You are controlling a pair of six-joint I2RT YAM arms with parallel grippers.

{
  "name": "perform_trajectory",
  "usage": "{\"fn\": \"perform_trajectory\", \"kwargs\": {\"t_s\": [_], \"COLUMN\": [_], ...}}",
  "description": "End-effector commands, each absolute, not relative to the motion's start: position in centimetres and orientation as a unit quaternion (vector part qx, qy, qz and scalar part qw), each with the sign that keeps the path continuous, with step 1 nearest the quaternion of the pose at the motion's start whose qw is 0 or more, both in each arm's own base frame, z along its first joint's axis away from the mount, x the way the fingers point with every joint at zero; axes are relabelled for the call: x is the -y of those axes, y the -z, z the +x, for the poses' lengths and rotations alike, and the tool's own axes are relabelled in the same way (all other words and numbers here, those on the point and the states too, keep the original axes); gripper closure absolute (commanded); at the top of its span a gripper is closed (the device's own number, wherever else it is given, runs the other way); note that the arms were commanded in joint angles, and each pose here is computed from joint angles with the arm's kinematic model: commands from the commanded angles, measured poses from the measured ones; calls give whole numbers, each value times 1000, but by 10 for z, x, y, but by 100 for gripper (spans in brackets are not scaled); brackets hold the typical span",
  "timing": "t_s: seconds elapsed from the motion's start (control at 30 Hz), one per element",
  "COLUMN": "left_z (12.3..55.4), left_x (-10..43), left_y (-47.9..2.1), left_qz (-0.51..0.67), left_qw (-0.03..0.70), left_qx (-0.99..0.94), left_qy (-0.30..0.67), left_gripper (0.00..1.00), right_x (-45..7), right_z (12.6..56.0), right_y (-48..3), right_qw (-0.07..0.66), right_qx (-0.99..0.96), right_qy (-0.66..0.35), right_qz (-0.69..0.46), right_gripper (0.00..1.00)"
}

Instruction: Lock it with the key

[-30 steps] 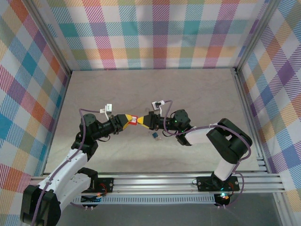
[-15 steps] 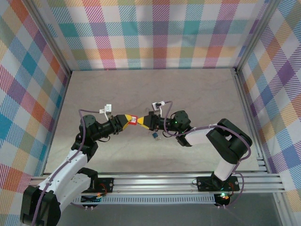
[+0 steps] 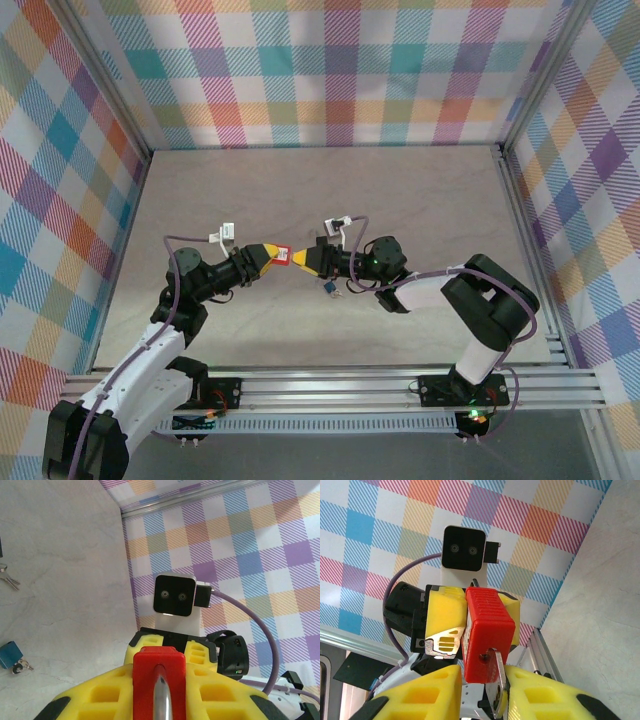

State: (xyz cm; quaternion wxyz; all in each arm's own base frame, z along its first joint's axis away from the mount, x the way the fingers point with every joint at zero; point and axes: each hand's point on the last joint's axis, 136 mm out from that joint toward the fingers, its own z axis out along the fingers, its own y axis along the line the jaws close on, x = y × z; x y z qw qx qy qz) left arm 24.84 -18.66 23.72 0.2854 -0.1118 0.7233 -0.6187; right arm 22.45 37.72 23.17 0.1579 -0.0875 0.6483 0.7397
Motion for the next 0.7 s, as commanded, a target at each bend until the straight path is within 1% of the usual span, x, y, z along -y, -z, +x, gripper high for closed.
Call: {"fn": "perform_trajectory", "kwargs": {"t_s": [0.0,0.23,0.47,0.67], "left_z": [252,251,250,250], "left_x": [181,181,182,181], "left_y": [-240,-240,-235,-237], "left_qz": [-118,-117,-116,-120], "left_qw": [304,303,297,301], "left_qx": [-714,-714,-718,-714], "left_qy": [619,620,619,621], "left_gripper": [100,100,100,100], "right_x": [-374,-376,-377,-381], "right_z": [210,212,212,216], "right_y": [-265,-262,-263,-250], "right_qw": [198,201,206,211], "right_qx": [-605,-606,-607,-619], "right_qy": [-760,-758,-754,-742], "right_qz": [-132,-136,-145,-146], "right_gripper": [77,84,100,100]}}
